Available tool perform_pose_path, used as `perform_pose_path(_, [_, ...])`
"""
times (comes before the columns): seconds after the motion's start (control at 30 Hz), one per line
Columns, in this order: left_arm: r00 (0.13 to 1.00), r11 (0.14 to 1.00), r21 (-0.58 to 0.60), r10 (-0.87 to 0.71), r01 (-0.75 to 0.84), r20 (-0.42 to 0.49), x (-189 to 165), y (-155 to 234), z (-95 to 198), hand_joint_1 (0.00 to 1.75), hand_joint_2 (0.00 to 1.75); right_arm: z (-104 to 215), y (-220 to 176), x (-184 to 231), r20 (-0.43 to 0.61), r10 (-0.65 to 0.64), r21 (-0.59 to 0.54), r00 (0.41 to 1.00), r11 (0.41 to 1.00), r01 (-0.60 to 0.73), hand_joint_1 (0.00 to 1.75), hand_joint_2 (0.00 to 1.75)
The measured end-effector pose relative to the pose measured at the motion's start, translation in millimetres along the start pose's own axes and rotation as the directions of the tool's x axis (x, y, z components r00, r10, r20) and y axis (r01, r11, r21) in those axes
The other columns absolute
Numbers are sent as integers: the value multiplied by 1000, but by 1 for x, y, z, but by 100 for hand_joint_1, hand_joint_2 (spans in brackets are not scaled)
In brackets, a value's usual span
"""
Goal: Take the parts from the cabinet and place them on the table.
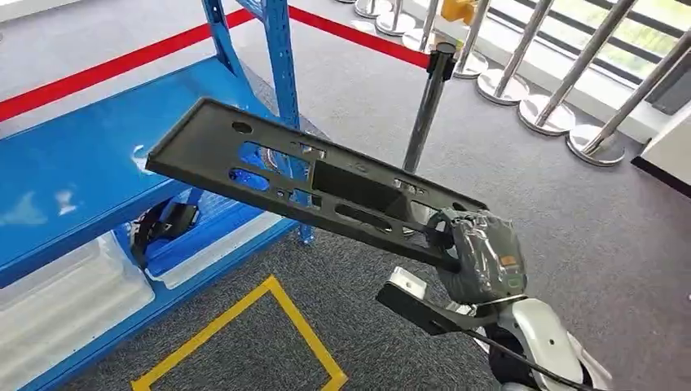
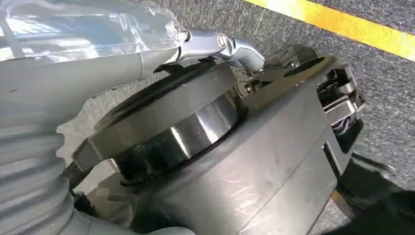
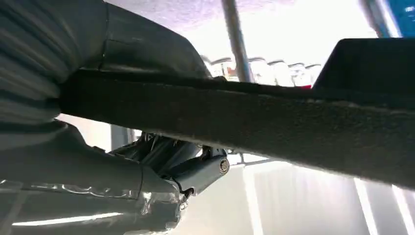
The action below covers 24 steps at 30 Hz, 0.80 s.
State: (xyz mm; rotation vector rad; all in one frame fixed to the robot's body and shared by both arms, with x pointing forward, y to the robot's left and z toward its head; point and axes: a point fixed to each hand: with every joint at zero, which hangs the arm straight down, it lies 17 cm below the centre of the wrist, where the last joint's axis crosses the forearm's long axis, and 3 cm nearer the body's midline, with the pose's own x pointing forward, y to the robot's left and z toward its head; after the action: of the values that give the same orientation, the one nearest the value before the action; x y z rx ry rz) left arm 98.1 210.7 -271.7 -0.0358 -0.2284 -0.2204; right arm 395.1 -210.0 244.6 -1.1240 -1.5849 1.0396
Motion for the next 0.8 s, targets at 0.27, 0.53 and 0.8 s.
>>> perform_pose_path(0.27, [1000, 1000, 3, -3, 3, -2, -1, 1, 0, 0, 175, 0, -2, -1, -3, -4, -9, 1000, 1000, 4, 175, 175])
perform_pose_path(0.53, [1000, 1000, 3, -7, 7, 11, 3, 2, 0, 0, 175, 0, -2, -1, -3, 0, -11, 1000, 1000, 0, 175, 175])
perform_pose_path(0.8, [1000, 1000, 2, -15, 15, 9, 1, 1, 0, 0, 175, 1, -1, -1, -4, 0, -9, 1000, 1000, 0, 175, 175])
